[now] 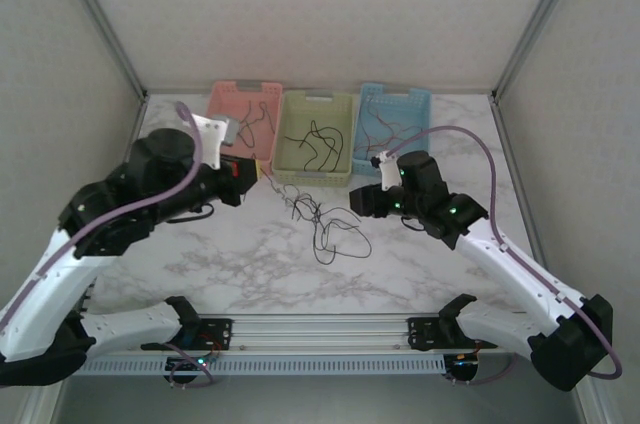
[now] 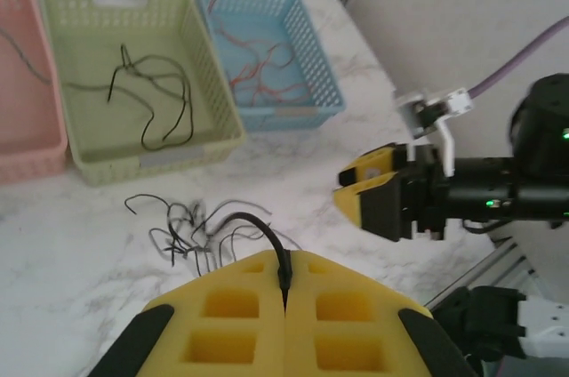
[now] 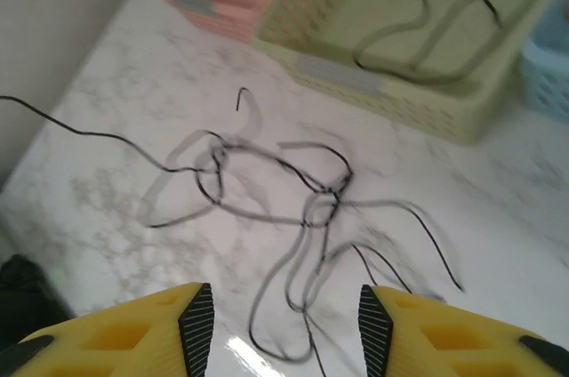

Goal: Untangle the cables

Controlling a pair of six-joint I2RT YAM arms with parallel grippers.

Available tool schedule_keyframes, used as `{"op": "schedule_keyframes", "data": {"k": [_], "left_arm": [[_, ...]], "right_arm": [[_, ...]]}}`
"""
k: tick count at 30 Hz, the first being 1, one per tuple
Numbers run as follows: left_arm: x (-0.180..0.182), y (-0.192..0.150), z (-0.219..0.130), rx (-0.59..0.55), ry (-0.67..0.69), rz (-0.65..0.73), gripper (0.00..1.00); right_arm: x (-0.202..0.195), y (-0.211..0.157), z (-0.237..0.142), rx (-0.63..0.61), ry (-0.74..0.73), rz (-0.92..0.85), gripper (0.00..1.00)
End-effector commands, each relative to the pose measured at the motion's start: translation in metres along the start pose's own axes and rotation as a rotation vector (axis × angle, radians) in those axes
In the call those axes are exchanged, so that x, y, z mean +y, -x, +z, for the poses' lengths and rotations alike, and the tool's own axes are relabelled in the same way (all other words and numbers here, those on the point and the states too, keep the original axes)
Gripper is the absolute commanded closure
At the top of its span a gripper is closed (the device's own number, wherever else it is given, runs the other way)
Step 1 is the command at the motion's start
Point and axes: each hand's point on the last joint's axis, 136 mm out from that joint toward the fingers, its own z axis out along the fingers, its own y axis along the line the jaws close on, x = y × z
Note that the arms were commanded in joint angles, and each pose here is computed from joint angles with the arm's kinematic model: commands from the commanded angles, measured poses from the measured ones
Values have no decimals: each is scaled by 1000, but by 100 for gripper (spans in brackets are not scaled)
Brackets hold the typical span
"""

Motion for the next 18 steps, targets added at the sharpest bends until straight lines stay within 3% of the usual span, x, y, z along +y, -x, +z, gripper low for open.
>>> {"op": "schedule_keyframes", "data": {"k": [1, 6, 9, 18], "left_arm": [[-11, 6, -15, 41, -30, 76, 100], [-40, 40, -38, -23, -130, 96, 100], [-52, 57, -49, -64, -170, 105, 100], [-57, 66, -53, -76, -179, 116, 100]], "right_arm": [[49, 37, -9, -109, 221, -167, 48], [89, 53, -17, -204, 396, -329, 45], [113, 58, -16, -240, 471, -425, 37], [177, 57, 12, -187, 658, -557, 36]]}}
